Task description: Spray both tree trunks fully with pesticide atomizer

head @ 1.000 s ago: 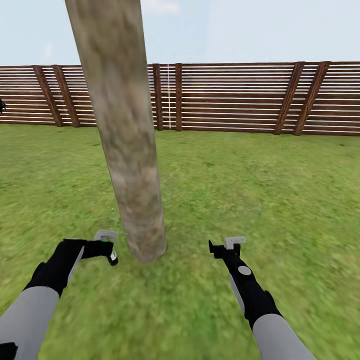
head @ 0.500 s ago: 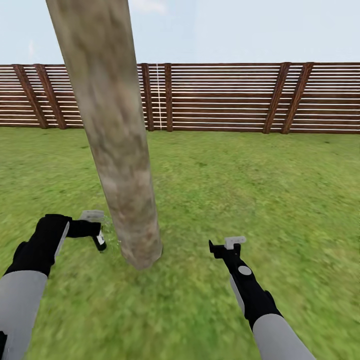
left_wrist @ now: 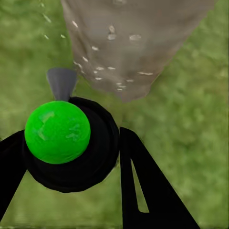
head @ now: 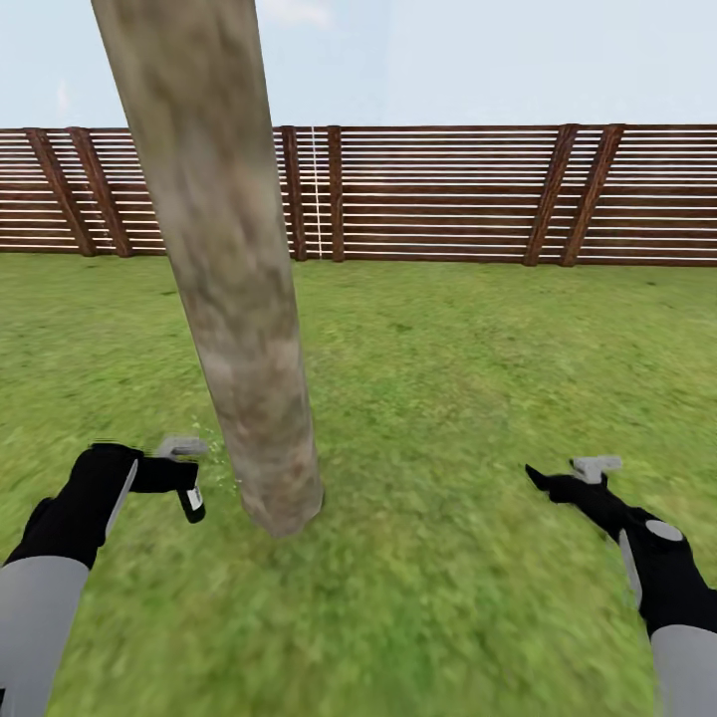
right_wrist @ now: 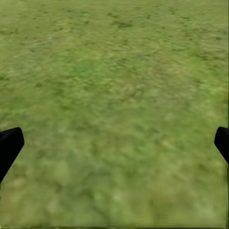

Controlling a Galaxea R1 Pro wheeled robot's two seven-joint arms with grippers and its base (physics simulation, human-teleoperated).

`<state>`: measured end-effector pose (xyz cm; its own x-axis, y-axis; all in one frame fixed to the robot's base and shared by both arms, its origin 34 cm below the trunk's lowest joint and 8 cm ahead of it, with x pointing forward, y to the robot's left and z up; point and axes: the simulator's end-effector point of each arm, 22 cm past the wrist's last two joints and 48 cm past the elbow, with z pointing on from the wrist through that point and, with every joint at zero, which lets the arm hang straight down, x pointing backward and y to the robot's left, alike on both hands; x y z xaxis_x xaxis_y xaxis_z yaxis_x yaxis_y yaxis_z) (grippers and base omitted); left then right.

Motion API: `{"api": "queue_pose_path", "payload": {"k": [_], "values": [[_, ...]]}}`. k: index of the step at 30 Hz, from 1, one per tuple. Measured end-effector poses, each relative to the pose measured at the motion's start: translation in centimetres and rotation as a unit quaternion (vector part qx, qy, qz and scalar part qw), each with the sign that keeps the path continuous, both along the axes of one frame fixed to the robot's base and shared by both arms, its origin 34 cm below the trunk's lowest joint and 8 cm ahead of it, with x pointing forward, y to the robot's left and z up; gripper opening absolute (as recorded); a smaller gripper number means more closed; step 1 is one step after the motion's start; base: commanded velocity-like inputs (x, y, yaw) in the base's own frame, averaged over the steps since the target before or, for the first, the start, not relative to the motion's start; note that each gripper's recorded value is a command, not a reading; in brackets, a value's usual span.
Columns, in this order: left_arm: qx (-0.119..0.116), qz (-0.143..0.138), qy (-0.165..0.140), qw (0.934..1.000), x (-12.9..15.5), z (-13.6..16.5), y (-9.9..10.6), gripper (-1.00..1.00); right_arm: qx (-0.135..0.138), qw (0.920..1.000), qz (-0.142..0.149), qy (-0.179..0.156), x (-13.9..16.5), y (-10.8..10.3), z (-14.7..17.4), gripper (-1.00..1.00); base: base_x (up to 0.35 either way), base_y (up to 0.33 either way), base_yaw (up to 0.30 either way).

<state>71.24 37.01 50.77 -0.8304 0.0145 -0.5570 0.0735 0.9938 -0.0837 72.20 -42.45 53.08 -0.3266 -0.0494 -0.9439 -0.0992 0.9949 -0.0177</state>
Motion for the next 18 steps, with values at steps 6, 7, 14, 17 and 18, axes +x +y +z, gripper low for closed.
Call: {"api": "queue_pose_path", "payload": {"k": [6,7,14,17,18], "values": [[0.004,0.000,-0.011,0.9999,0.4,0.5,0.3,-1.00,0.017,0.9998,0.003,-0.005,-1.0,-2.0,0.8,1.00,0.000,0.000,0.000],[0.003,0.000,-0.019,0.9998,0.8,1.2,0.2,-1.00,0.017,0.9998,0.003,-0.005,-1.0,-2.0,0.8,1.00,0.000,0.000,0.000],[0.000,0.000,-0.057,0.9984,3.4,6.3,-0.2,-1.00,0.016,0.9999,0.003,-0.005,-1.0,-2.1,0.8,1.00,0.000,0.000,0.000],[0.000,0.003,-0.076,0.9971,4.9,9.3,0.0,-1.00,0.016,0.9999,0.003,-0.005,-1.0,-2.0,0.7,1.00,0.000,0.000,0.000],[-0.001,0.004,-0.086,0.9963,5.5,10.6,0.0,-1.00,0.016,0.9999,0.003,-0.005,-1.0,-2.0,0.7,1.00,0.000,0.000,0.000]]}}
